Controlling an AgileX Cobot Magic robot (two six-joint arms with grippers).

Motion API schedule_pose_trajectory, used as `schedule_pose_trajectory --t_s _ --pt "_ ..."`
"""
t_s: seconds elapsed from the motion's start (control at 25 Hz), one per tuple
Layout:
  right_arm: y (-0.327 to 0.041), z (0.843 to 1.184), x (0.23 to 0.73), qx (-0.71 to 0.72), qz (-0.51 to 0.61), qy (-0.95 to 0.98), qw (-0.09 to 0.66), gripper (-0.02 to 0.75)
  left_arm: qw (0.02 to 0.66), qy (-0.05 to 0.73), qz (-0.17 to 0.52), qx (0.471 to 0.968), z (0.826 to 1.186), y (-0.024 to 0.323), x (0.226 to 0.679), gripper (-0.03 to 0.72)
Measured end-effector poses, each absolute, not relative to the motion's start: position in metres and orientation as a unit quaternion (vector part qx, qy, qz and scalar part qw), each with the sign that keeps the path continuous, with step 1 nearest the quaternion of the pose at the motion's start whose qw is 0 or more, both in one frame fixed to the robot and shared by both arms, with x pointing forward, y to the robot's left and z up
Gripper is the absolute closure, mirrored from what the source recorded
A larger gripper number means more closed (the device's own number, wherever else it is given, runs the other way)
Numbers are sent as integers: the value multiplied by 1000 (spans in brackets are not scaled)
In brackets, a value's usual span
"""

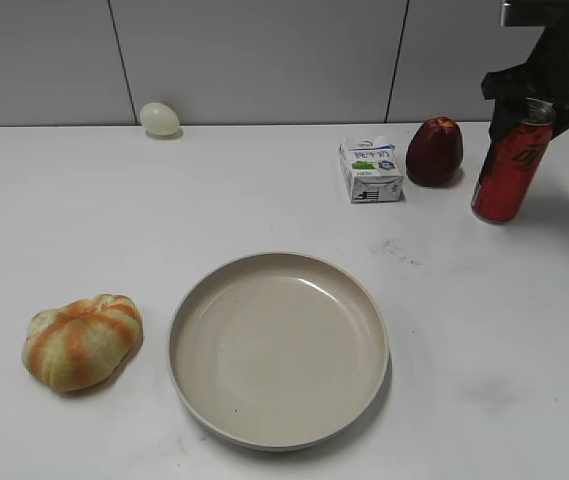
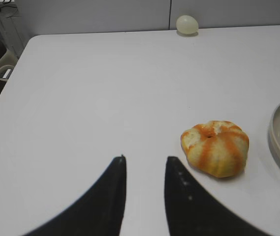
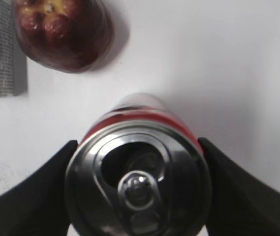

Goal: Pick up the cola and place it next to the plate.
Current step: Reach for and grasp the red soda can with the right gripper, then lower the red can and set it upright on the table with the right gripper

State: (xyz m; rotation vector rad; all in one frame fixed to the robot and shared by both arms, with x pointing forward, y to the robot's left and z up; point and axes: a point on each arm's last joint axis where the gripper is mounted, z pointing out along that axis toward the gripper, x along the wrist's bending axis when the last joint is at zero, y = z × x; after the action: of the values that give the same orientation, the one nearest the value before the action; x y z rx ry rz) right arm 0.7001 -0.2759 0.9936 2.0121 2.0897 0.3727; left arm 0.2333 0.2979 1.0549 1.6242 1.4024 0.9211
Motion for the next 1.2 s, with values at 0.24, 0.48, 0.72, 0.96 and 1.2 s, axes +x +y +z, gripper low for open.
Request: schedule_pose_trajectory --t_s 0.24,0.48,0.72,0.96,1.2 --pt "-273 1027 694 685 153 704 110 204 392 552 363 640 1055 298 233 470" --pt "-272 1083 665 681 167 704 114 204 392 552 363 640 1055 298 233 470" --pt "-243 1104 625 650 163 735 108 204 392 552 363 640 1055 298 233 470" --pt "-187 1085 571 596 187 774 100 204 392 552 363 640 1055 298 233 470" --pt "-164 1036 526 578 187 790 86 205 392 552 363 640 1055 298 233 470"
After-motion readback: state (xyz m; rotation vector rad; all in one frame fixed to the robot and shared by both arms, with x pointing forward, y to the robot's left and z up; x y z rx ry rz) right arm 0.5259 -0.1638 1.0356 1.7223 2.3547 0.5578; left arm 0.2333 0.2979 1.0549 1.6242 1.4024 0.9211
